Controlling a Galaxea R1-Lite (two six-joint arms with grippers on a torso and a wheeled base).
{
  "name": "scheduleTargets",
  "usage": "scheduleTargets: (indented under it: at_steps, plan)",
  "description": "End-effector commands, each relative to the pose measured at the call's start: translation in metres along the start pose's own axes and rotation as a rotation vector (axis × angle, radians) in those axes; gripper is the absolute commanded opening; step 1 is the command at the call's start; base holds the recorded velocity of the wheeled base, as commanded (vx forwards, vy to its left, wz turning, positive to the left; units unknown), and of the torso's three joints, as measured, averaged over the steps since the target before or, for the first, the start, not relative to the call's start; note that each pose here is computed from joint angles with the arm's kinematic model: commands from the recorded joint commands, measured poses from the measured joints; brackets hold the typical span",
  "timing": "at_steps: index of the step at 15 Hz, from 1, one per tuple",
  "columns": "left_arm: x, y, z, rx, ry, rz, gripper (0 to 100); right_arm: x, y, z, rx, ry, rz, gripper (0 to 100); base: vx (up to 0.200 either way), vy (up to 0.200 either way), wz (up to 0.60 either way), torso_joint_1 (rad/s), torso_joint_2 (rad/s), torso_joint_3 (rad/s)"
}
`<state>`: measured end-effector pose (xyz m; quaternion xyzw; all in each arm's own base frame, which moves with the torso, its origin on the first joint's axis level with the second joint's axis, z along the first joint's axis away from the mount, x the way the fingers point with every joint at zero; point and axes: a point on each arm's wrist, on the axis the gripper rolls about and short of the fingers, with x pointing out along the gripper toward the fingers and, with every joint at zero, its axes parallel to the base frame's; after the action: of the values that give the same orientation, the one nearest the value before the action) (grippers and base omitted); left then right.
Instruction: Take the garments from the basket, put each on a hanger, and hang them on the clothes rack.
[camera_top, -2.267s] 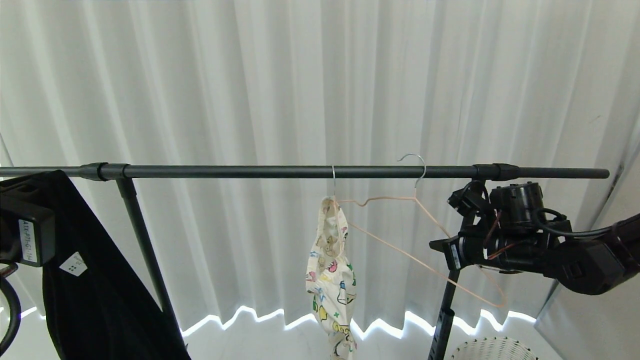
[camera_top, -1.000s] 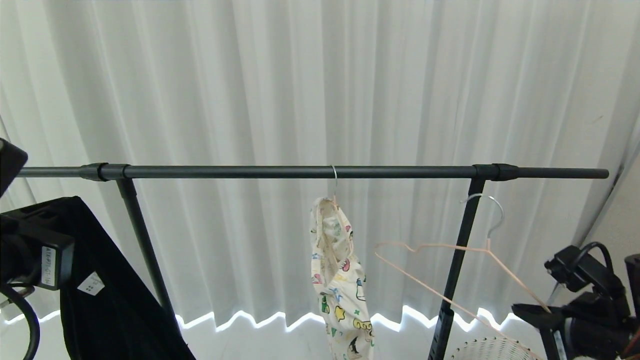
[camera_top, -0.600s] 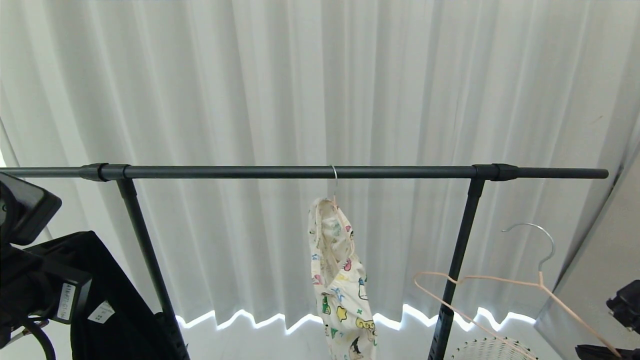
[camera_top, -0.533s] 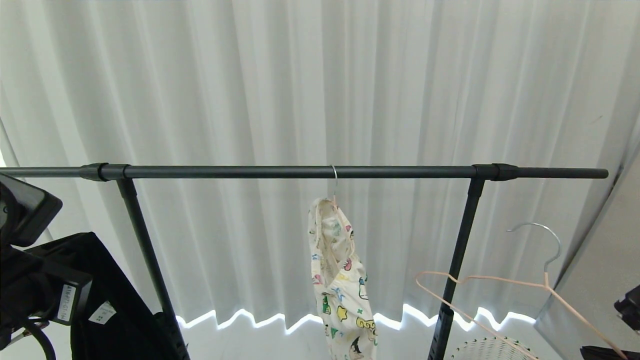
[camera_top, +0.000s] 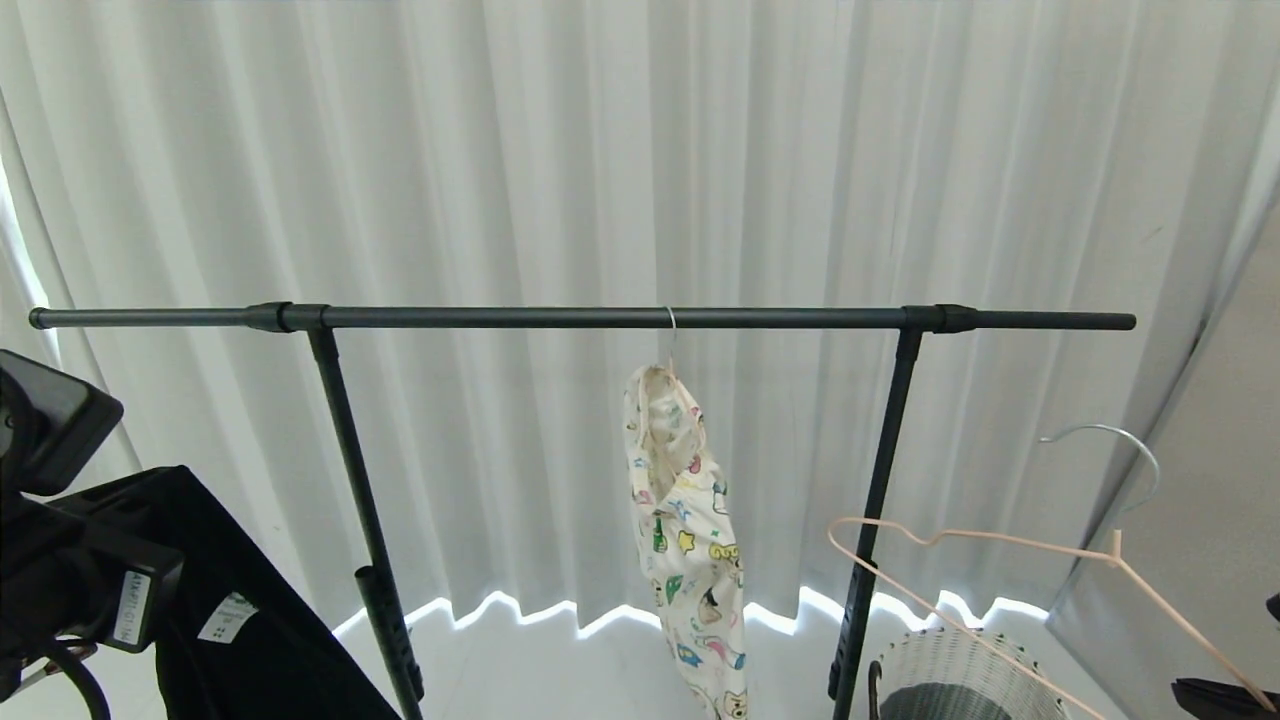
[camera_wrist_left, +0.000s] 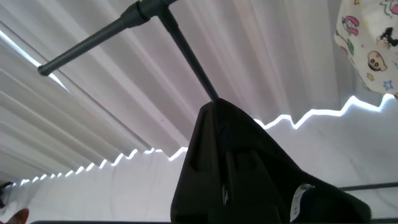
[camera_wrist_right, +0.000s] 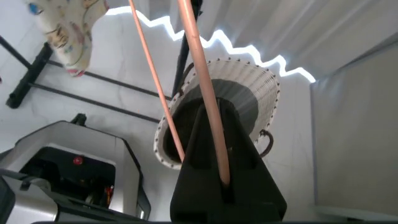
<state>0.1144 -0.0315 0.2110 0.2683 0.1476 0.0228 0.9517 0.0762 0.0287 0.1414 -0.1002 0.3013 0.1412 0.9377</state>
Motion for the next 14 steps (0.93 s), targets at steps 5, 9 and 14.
scheduleTargets:
  at_steps: [5,9,14]
  plan:
    - [0.000,0.000,0.000,0.001,0.001,-0.002,0,-0.004,0.002,0.012,-0.002,-0.052,0.092,0,-0.160,0.000,0.00,0.002,0.00,0.002]
    - [0.000,-0.011,-0.020,0.054,0.050,-0.036,0,-0.005,0.009,0.022,-0.034,-0.142,0.274,0,0.000,0.000,0.00,0.000,0.00,0.000]
    - [0.024,-0.019,-0.005,0.025,0.105,-0.061,0,-0.005,0.029,0.023,-0.100,-0.119,0.477,0,0.000,0.000,0.00,0.000,0.00,0.000]
